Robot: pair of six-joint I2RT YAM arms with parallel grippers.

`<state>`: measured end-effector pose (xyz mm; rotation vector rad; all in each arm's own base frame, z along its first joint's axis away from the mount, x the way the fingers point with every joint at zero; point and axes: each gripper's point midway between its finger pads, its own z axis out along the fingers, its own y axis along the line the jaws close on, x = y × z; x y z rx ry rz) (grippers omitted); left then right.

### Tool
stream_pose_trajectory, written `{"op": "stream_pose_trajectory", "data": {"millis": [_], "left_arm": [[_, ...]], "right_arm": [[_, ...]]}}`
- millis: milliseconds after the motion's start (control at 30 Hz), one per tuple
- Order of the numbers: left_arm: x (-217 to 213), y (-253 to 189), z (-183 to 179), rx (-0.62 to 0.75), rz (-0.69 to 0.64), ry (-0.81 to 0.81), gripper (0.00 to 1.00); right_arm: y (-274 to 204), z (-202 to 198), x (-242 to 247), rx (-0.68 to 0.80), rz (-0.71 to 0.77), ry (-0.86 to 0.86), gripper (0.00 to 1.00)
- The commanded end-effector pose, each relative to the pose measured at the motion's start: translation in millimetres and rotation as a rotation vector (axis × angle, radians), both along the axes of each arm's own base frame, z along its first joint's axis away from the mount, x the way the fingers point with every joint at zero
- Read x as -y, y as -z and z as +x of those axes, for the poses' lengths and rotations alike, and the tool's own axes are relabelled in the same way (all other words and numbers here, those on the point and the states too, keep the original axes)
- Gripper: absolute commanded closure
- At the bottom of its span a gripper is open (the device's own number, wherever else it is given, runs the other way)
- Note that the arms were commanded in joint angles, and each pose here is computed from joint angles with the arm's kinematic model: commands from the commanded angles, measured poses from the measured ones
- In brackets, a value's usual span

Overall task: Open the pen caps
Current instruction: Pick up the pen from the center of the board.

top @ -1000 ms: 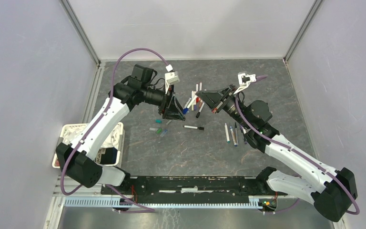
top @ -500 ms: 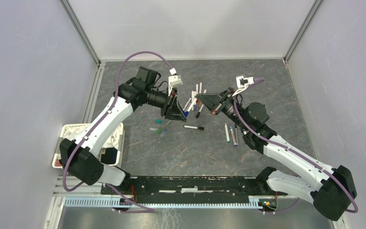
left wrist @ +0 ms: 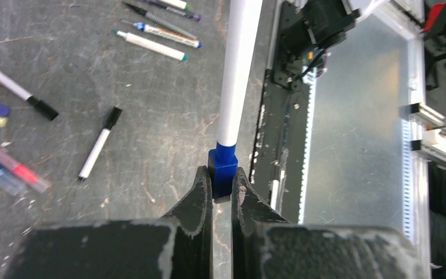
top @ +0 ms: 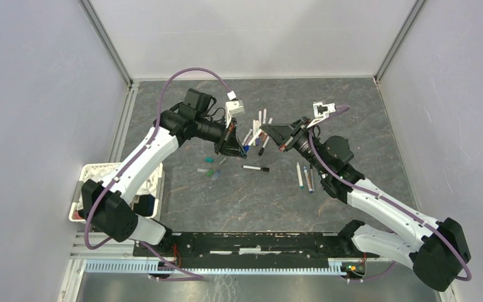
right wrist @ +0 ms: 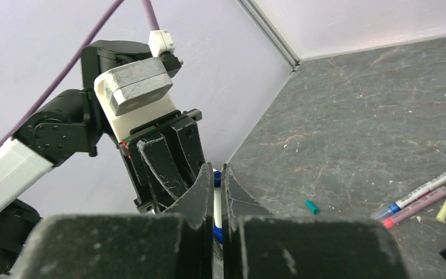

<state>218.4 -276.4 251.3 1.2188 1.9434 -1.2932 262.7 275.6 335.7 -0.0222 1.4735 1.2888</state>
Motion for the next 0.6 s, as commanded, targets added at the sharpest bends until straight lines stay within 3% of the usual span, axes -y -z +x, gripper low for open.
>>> {"op": "stream_pose_trajectory", "data": {"millis": [0,67,200,367,567], "left_arm": [[-11.5,0.6,23.1,0.162,0.09,-0.067,0.98],[-21.0,2.9,28.1,0.231,0.145,-0.069,0.98],[-48.4,15.7,35.9,0.422,0.289,-0.039,0.98],[-85.8,39.0,31.4,0.63,0.494,0.094,0.98],[-99.3,48.5,14.9,0.777,0.627,0.268,0.98]], "right_arm": [[-5.5,-4.2,2.4,0.031,-0.02,0.001,0.94],[-0.2,-1.5,3.4,0.021,-0.091,-0.001,0.71],[5.4,9.5,6.3,-0.008,-0.263,-0.06,0.5],[11.8,12.1,6.2,-0.024,-0.389,-0.148,0.35],[56.9,-6.0,-24.0,-0.173,-0.417,-0.423,0.35]]}}
